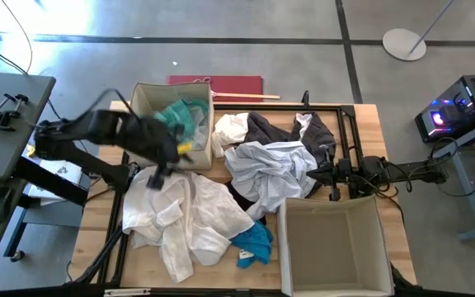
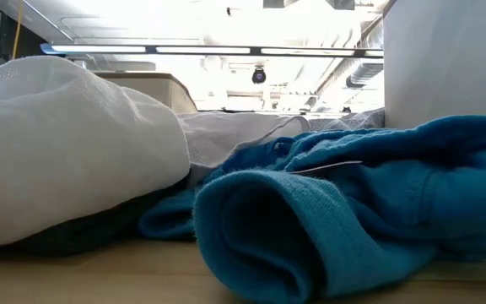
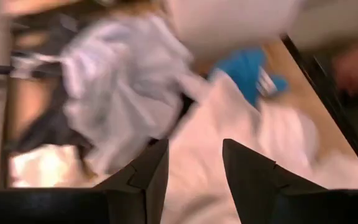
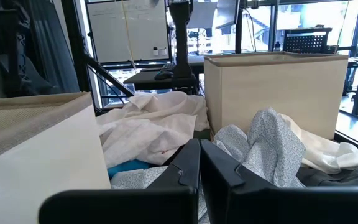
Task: Sort clothes
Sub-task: Put the white polo into the top laundry organizer
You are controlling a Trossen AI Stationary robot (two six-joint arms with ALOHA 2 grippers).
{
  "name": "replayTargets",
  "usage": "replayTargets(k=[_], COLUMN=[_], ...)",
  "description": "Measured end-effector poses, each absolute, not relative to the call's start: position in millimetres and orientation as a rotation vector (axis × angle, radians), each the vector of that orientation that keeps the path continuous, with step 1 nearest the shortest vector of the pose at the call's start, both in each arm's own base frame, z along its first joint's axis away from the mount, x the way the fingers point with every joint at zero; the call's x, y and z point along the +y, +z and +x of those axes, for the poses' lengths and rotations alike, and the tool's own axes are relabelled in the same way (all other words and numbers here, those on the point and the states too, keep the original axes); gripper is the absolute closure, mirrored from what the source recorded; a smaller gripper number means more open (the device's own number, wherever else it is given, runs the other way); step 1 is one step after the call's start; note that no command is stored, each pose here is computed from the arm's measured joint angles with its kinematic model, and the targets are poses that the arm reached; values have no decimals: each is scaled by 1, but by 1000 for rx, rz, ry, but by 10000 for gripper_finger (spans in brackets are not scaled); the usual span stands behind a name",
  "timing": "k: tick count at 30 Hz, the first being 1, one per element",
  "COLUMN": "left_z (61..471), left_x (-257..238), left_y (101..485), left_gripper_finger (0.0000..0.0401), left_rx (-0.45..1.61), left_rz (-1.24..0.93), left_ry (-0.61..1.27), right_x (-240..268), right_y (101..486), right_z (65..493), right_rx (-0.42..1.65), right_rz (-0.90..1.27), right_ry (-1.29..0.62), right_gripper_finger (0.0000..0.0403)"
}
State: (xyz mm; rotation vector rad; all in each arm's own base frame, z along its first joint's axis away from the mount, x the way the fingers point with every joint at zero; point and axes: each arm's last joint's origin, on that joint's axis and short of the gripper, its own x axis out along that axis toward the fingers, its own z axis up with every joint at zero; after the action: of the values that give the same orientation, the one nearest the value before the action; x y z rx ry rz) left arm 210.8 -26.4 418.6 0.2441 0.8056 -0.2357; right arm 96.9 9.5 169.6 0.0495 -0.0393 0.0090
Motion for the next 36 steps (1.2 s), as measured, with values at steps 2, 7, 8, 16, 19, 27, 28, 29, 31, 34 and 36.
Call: replayTargets(k=[2, 7, 8, 16, 19, 27, 28, 29, 31, 34, 36], left_z=[215, 228, 230, 235, 229, 187, 184, 182, 180, 180, 180], left_x=[-43, -76, -82, -92, -90, -69, -68, -66, -66, -66, -66], left_y=[406, 361, 348, 269, 250, 220, 216, 211, 198, 179, 168], left_gripper_finger=[263, 263, 263, 263, 257, 212, 205, 199, 190, 189, 196], left_rx=[888, 1106, 1164, 1540, 1592, 1740, 1700, 1657, 1582, 1486, 1442], left_rz=[283, 185, 141, -37, -84, -104, -117, -139, -199, -278, -306], left_ry=[-295, -308, -280, -4, 103, 642, 686, 714, 700, 638, 611], right_x=[10, 10, 10, 10, 10, 10, 10, 10, 10, 10, 10], right_y=[170, 170, 169, 169, 169, 170, 169, 170, 170, 169, 170], right_z=[97, 97, 97, 97, 97, 97, 97, 97, 97, 97, 97], right_rx=[-39, -39, -39, -39, -39, -39, -39, -39, -39, -39, -39], right_rz=[50, 49, 50, 50, 49, 50, 49, 50, 49, 50, 50], right_ry=[9, 9, 9, 9, 9, 9, 9, 9, 9, 9, 9], right_gripper_finger=[402, 402, 402, 402, 402, 402, 402, 402, 402, 402, 402])
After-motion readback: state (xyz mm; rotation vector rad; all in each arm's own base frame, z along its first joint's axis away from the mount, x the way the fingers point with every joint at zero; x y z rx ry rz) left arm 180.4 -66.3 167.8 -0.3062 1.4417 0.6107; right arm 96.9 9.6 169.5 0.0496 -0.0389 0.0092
